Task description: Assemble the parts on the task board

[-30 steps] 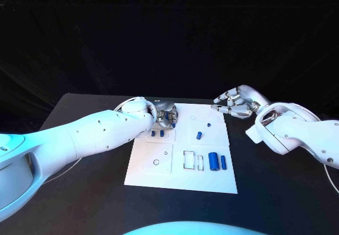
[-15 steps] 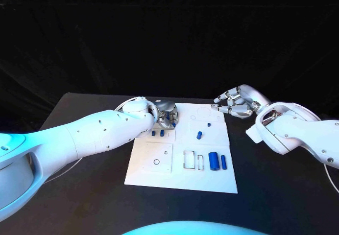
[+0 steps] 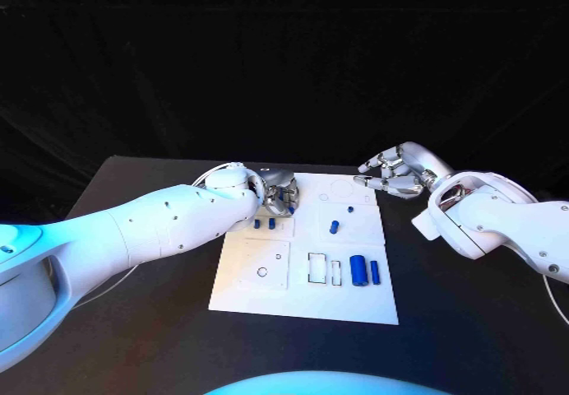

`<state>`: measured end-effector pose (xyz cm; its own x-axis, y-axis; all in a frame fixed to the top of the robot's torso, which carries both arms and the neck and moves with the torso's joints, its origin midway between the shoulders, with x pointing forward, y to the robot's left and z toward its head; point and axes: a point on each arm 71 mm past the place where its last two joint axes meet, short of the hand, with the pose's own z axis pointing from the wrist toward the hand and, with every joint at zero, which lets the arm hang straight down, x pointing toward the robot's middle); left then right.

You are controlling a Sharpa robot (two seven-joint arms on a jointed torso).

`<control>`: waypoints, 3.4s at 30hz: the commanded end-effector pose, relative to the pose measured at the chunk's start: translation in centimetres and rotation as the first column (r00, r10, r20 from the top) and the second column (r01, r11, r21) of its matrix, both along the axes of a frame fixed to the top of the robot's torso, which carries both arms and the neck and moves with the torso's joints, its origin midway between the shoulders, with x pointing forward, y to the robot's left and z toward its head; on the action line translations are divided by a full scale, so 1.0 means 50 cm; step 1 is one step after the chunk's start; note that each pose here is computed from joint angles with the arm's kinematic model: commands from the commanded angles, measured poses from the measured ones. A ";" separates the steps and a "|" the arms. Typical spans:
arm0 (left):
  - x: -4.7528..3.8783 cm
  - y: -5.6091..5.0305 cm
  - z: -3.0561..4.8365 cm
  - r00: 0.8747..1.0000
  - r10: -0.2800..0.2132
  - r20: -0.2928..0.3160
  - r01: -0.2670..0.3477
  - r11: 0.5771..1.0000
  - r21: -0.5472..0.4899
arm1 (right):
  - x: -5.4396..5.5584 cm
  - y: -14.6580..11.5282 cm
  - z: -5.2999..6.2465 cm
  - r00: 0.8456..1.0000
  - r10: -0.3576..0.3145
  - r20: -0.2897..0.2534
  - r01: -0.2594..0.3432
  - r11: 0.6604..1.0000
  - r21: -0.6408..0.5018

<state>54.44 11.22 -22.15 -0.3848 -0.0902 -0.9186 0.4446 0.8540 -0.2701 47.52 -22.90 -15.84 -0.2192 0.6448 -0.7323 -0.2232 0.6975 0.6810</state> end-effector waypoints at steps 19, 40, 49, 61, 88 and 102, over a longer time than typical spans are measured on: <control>-0.007 0.018 0.017 1.000 0.011 0.013 -0.009 0.995 -0.097 | 0.001 0.001 -0.001 1.000 0.009 0.007 -0.009 1.000 -0.002; -0.005 0.105 0.059 0.995 0.099 -0.025 -0.101 0.987 -0.124 | 0.001 -0.004 -0.001 1.000 0.003 0.006 -0.003 1.000 -0.005; -0.001 0.121 0.051 0.992 0.112 -0.054 -0.117 0.988 -0.100 | 0.001 -0.002 -0.002 1.000 0.005 0.005 -0.005 1.000 -0.004; 0.001 0.130 0.040 0.990 0.118 -0.077 -0.123 0.990 -0.068 | 0.001 0.000 -0.002 1.000 0.007 0.005 -0.007 1.000 -0.004; 0.005 0.117 0.027 0.989 0.105 -0.103 -0.111 0.992 -0.052 | 0.001 0.000 -0.002 1.000 0.008 0.004 -0.008 1.000 -0.004; 0.008 0.115 0.019 0.988 0.104 -0.116 -0.109 0.994 -0.032 | 0.001 0.001 -0.002 1.000 0.009 0.004 -0.009 1.000 -0.004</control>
